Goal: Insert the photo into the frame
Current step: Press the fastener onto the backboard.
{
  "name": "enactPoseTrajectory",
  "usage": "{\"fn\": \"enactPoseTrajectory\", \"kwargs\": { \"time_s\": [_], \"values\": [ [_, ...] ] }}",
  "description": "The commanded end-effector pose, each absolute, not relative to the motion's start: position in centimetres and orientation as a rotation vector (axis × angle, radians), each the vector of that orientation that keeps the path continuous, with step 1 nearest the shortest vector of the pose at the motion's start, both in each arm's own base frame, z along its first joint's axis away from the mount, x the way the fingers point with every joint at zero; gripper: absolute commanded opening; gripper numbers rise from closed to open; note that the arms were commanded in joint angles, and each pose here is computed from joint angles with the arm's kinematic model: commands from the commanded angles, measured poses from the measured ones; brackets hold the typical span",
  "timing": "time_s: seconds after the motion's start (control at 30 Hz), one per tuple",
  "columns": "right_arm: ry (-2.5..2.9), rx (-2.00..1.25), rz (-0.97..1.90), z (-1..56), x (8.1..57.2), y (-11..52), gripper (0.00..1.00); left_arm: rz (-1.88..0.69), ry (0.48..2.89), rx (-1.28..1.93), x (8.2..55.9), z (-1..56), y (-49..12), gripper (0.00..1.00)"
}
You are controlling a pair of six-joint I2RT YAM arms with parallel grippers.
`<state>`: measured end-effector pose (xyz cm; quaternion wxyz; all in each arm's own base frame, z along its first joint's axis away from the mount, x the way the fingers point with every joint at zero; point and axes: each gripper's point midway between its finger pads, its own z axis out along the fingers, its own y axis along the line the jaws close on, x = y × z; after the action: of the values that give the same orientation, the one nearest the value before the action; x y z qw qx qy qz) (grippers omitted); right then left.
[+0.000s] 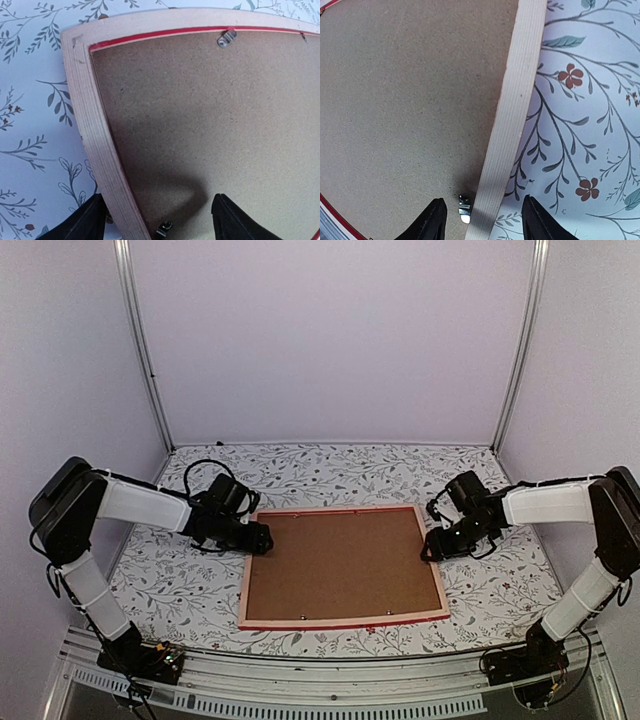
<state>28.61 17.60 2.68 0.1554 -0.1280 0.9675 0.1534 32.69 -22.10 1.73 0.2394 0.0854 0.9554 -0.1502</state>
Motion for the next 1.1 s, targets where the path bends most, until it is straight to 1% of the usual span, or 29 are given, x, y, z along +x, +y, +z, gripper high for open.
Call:
{"fn": "enactPoseTrajectory", "kwargs": {
  "time_s": [0.0,0.17,0.33,0.73,1.07],
  "values": [
    [2.742,-0.317,0.437,4.4,30.2,17.7,0.55,-0.402,2.653,0.235,31.8,1.8,-21.0,0.78],
    [2.752,-0.281,0.444,4.9,31.2,17.7,0.57,-0.403,2.595,0.236,31.9,3.7,-20.5,0.81],
    [2.812,-0.277,0.403,4.1,30.5,17.0,0.55,-0.433,2.562,0.229,31.7,4.7,-20.4,0.82],
    [2.937,-0.238,0.394,2.5,27.6,16.0,0.39,-0.481,2.539,0.242,31.2,5.4,-20.7,0.82],
    [2.959,-0.242,0.362,1.6,27.1,15.7,0.38,-0.509,2.576,0.227,30.4,3.7,-20.8,0.82]
  ]
}}
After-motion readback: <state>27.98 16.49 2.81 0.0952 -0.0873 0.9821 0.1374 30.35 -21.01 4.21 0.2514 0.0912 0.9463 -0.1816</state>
